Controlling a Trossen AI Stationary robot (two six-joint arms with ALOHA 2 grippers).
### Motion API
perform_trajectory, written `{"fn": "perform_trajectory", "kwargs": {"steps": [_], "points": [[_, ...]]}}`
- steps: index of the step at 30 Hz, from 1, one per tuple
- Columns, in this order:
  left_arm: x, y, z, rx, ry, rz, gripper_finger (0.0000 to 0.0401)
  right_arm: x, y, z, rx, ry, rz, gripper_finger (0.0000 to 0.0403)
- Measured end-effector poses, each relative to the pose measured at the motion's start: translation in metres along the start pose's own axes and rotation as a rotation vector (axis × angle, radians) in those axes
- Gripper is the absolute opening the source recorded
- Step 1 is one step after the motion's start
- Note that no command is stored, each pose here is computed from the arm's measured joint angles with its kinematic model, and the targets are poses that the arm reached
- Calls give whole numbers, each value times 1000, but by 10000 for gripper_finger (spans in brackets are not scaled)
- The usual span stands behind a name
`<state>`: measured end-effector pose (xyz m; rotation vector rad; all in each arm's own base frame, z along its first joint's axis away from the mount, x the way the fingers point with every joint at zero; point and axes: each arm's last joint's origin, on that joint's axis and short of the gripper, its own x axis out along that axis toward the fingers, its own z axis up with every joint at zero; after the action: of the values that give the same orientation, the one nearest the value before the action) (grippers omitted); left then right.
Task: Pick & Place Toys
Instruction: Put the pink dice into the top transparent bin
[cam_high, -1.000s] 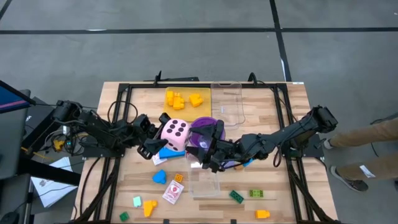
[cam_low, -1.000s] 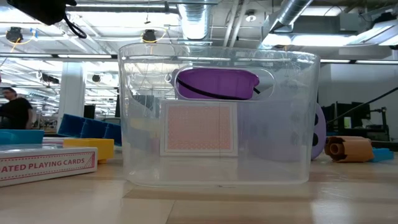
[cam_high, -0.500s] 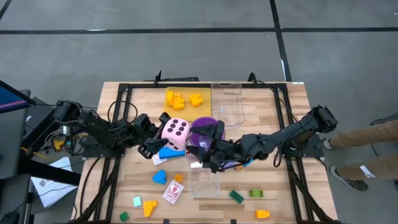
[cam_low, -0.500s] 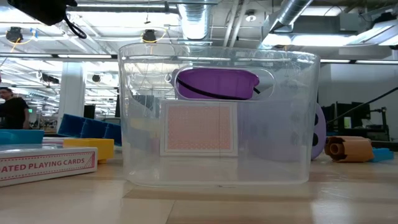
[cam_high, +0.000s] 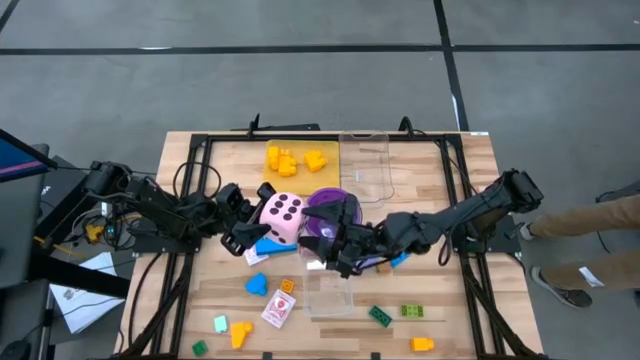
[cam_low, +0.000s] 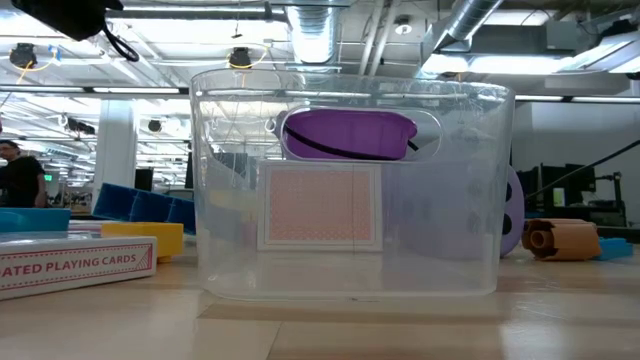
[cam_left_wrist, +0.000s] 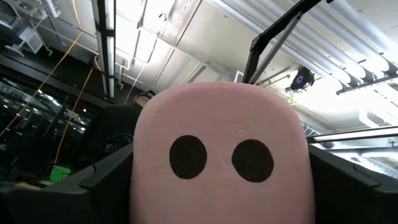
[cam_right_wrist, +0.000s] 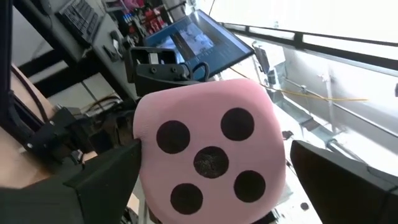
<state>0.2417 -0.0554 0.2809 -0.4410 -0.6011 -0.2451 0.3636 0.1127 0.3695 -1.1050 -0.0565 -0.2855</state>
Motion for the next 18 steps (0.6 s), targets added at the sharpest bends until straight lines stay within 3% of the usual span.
{"fn": "perform_trajectory", "kwargs": {"steps": [18], "points": [[0,2,-3,8,21,34,345,11,-2,-19,12,-26,68,400]]}}
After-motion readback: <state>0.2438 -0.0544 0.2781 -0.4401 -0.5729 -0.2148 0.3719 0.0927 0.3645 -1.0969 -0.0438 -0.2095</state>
